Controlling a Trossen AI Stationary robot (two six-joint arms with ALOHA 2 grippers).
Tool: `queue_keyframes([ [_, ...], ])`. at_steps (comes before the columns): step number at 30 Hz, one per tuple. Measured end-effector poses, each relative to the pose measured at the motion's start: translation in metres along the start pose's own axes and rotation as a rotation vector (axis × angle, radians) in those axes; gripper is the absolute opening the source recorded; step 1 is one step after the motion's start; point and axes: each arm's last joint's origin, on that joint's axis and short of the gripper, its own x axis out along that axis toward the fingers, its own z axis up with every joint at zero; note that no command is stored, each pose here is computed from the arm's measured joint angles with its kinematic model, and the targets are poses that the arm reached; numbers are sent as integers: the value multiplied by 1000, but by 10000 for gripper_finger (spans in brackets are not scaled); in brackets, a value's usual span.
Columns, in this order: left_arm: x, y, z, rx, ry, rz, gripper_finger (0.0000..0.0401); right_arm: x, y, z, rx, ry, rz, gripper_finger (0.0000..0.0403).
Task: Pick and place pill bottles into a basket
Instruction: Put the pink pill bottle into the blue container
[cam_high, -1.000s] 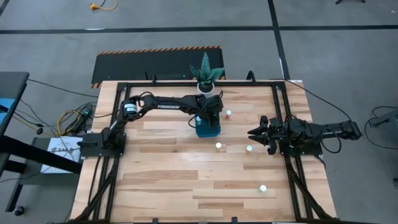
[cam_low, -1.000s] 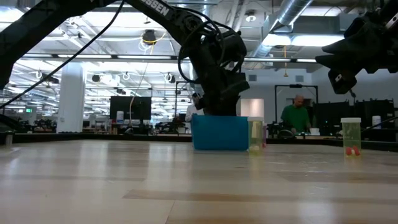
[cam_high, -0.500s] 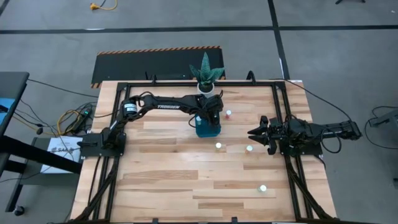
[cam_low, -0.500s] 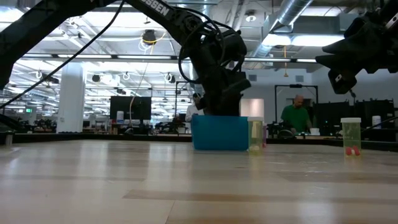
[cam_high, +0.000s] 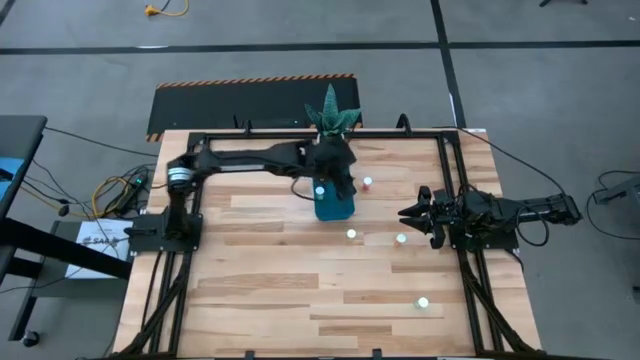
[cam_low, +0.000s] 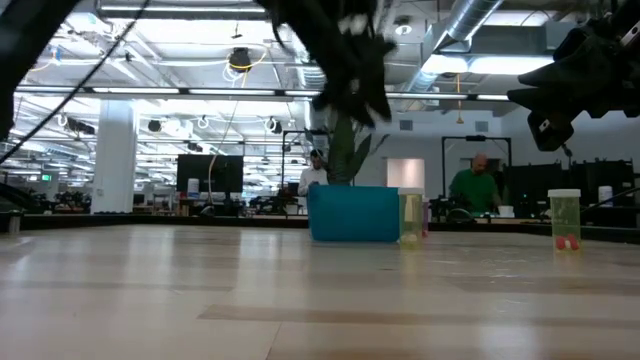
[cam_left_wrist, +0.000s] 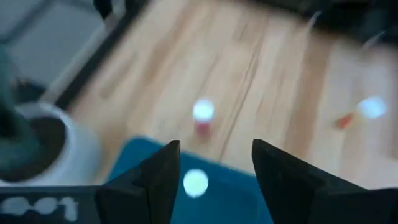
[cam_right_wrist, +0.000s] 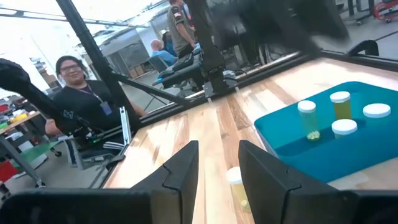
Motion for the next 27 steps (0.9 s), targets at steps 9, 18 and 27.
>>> queue_keyframes([
  [9,-101,16,17,52,-415,-189,188,0,0,0,0,1,0,108],
  [18,-152,41,-74,-104,-585,-314,188,0,0,0,0,1,0,108],
  [27,-210,57,-163,-118,-733,-410,188,0,0,0,0,0,0,108],
])
